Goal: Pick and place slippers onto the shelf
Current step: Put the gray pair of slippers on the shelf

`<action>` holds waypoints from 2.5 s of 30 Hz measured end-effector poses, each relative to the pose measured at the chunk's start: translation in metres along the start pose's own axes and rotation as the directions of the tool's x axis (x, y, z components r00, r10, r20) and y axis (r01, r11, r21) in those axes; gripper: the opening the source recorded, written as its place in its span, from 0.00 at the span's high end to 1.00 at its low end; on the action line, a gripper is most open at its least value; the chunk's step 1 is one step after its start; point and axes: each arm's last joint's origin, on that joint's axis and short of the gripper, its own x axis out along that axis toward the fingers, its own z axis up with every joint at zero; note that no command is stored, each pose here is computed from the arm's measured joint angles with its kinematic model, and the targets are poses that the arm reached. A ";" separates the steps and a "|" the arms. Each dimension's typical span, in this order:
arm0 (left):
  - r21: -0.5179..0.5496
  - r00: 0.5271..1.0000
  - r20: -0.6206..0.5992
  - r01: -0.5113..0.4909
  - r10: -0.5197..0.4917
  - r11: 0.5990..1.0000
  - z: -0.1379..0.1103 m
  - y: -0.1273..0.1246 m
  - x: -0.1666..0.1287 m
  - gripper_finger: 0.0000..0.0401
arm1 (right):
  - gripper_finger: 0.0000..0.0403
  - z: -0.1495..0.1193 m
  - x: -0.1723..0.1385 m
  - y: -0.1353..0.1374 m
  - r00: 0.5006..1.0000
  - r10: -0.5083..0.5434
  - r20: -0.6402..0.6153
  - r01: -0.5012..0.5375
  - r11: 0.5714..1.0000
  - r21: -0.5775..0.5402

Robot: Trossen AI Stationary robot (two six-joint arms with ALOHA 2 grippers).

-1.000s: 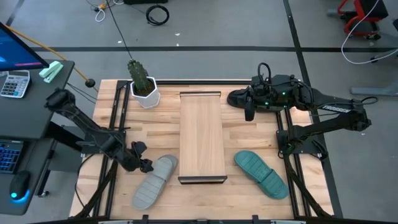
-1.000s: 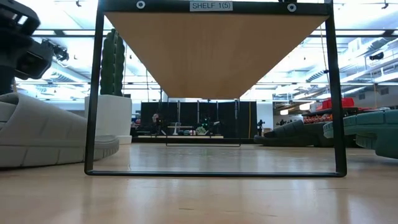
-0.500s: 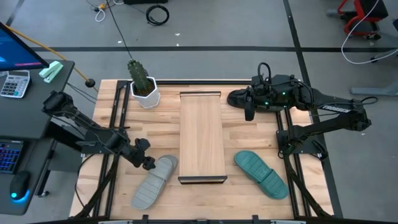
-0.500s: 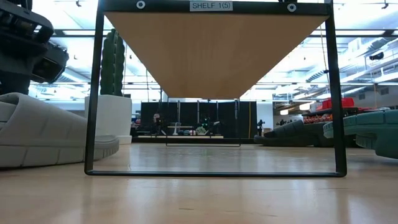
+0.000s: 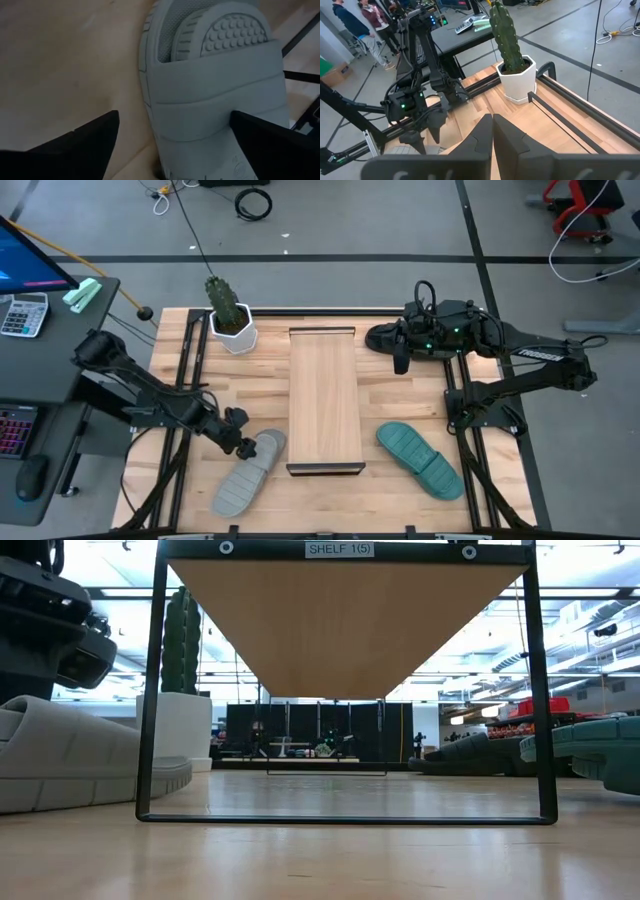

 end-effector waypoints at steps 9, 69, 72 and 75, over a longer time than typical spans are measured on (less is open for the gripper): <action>0.021 0.996 -0.005 0.091 -0.091 0.996 0.000 -0.008 0.002 0.01 | 0.95 0.000 0.000 0.000 1.000 0.000 0.000 0.000 1.000 -0.010; 0.005 0.912 -0.080 0.403 -0.402 0.915 0.006 0.006 -0.088 0.48 | 0.95 -0.005 0.006 -0.002 0.999 -0.021 -0.047 0.018 0.999 -0.048; 0.009 0.884 -0.065 0.464 -0.463 0.886 0.006 0.009 -0.099 0.48 | 0.95 -0.005 0.006 -0.002 0.999 -0.020 -0.047 0.018 0.999 -0.048; 0.019 0.856 -0.027 0.517 -0.516 0.856 0.007 0.011 -0.108 0.48 | 0.95 -0.005 0.006 -0.002 0.999 -0.017 -0.048 0.014 0.999 -0.047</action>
